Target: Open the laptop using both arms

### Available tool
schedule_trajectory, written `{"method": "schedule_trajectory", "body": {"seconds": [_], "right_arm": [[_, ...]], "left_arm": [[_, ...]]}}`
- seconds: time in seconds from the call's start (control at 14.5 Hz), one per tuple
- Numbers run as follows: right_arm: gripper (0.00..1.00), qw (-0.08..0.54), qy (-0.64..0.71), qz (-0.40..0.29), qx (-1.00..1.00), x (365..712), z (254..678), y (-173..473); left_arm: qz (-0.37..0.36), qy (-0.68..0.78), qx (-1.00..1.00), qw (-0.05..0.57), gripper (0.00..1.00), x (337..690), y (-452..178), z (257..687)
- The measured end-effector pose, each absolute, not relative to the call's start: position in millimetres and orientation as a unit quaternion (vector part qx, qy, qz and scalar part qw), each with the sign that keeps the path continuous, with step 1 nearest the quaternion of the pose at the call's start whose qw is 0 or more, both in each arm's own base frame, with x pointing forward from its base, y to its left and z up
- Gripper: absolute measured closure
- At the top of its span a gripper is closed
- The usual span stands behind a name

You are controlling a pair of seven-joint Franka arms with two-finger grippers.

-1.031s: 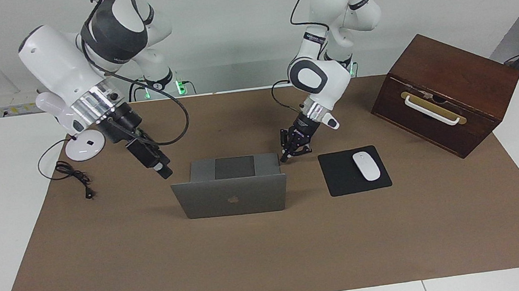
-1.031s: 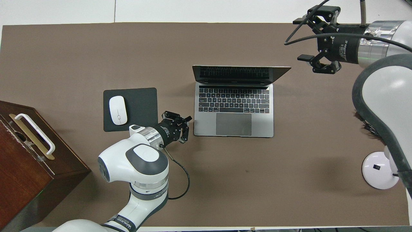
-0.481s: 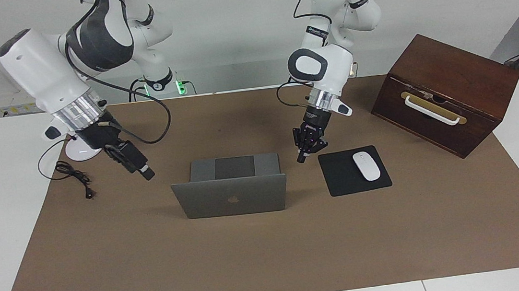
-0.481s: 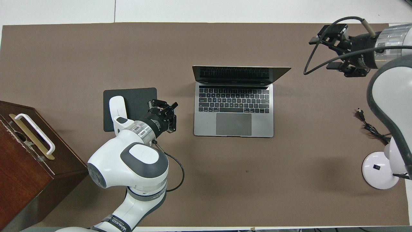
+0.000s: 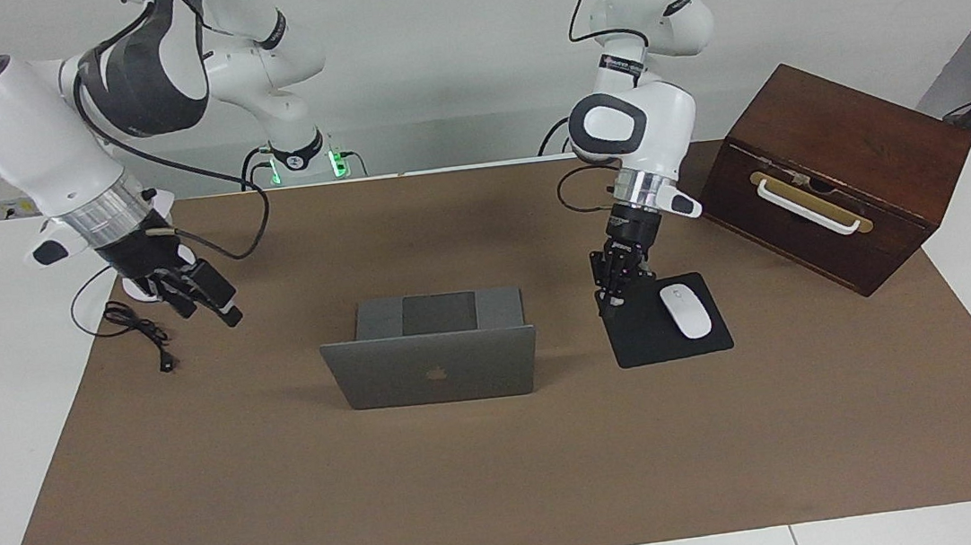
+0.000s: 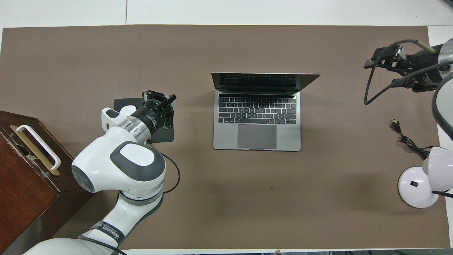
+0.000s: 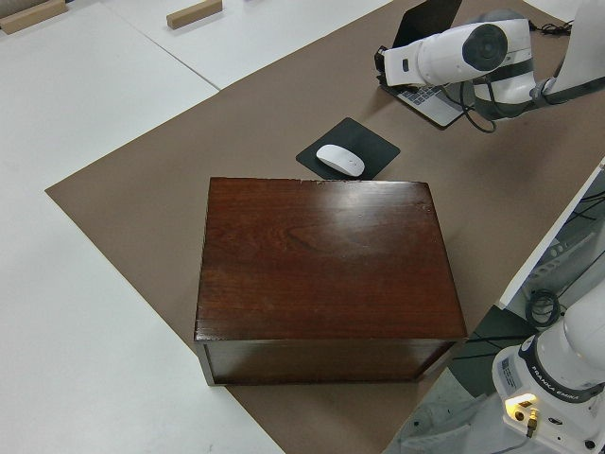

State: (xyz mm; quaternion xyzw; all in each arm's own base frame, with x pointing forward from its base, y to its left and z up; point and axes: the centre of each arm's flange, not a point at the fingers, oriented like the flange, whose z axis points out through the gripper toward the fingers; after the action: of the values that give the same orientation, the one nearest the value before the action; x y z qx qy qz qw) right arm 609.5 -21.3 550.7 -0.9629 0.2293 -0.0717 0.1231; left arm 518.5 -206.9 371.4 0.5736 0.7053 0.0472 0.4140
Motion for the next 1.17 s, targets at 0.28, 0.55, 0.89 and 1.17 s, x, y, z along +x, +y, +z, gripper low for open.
{"method": "schedule_trajectory", "body": {"seconds": [0.28,0.55,0.89,1.17], "right_arm": [[0.00,0.094,0.200,-0.060,-0.973,596,563,-25],[0.00,0.071,0.161,-0.050,-0.983,582,576,-39],[0.00,0.041,0.133,-0.046,-0.989,574,602,-36],[0.00,0.026,0.127,-0.044,-0.991,565,619,-37]], "left_arm": [[0.054,0.684,0.590,0.426,0.99,551,-169,387],[0.046,0.650,0.626,0.429,0.99,579,-131,401],[0.069,0.578,0.712,0.394,0.99,602,-103,422],[0.061,0.502,0.800,0.322,0.99,604,-94,417]]}}
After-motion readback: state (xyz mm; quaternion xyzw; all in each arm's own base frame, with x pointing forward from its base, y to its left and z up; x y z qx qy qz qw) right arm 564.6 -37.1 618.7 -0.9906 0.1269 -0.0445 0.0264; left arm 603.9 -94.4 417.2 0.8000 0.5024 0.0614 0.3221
